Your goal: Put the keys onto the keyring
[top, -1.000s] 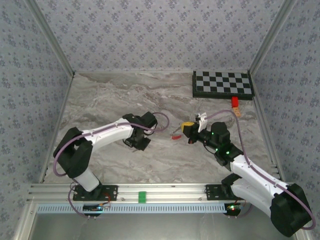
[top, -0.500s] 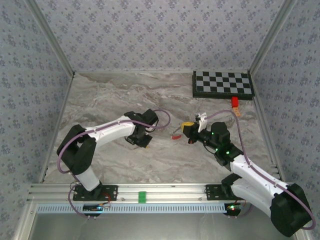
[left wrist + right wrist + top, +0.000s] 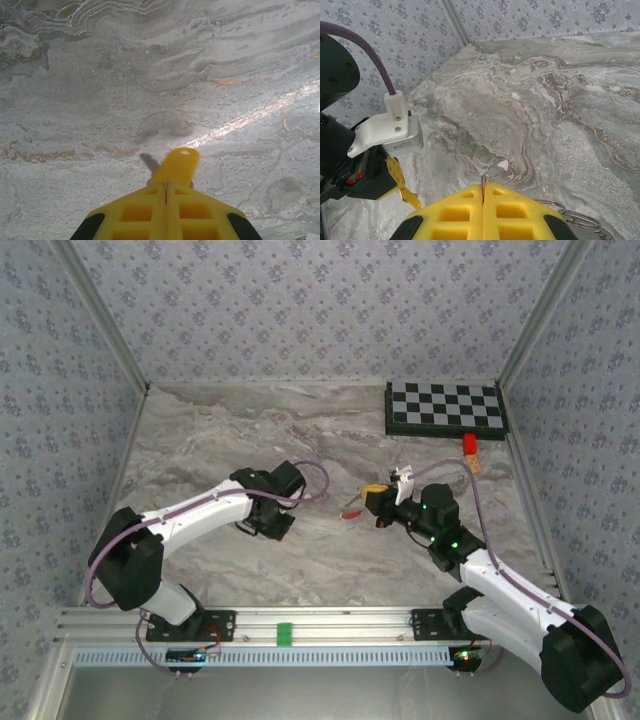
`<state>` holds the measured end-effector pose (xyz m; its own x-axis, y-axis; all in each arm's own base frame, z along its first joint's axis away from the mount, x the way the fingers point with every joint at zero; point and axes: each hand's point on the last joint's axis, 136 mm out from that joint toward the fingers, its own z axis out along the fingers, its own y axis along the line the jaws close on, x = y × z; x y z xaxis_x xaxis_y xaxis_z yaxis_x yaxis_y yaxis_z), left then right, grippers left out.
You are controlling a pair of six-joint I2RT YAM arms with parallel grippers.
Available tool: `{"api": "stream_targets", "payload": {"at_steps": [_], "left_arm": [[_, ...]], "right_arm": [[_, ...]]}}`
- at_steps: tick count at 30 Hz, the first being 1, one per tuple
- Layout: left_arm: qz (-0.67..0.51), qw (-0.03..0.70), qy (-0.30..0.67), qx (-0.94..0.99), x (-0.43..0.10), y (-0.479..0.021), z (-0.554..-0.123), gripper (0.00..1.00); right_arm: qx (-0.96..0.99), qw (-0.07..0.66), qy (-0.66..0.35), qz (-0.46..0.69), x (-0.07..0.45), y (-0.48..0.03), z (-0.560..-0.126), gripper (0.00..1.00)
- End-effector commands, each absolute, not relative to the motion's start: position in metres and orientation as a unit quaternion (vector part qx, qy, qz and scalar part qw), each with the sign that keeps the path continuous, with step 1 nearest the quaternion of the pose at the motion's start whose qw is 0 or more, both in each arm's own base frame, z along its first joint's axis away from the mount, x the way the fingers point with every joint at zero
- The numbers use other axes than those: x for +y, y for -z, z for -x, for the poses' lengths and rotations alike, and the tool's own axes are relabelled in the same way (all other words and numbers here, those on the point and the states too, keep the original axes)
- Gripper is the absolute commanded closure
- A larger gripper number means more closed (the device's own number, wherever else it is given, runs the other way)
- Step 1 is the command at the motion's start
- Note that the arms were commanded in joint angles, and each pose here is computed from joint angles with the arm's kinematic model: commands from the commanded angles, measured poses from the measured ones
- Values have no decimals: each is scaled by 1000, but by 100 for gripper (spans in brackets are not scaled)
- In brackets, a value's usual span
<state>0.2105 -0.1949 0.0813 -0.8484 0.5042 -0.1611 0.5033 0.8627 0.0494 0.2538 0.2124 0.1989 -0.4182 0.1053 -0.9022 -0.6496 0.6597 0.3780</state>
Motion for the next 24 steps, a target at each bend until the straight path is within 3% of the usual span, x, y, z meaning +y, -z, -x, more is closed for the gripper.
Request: {"api": "stream_targets", "payload": {"at_steps": [1,24], "left_arm": [[-266,81,-7,961,-196,-82,-210,100],[-278,76,-10,957,-211,-72,-236,100]], "right_arm": [[744,521,-376,183,214,-209,-253,100],[746,521,-371,184,213,-207,-253,100]]}}
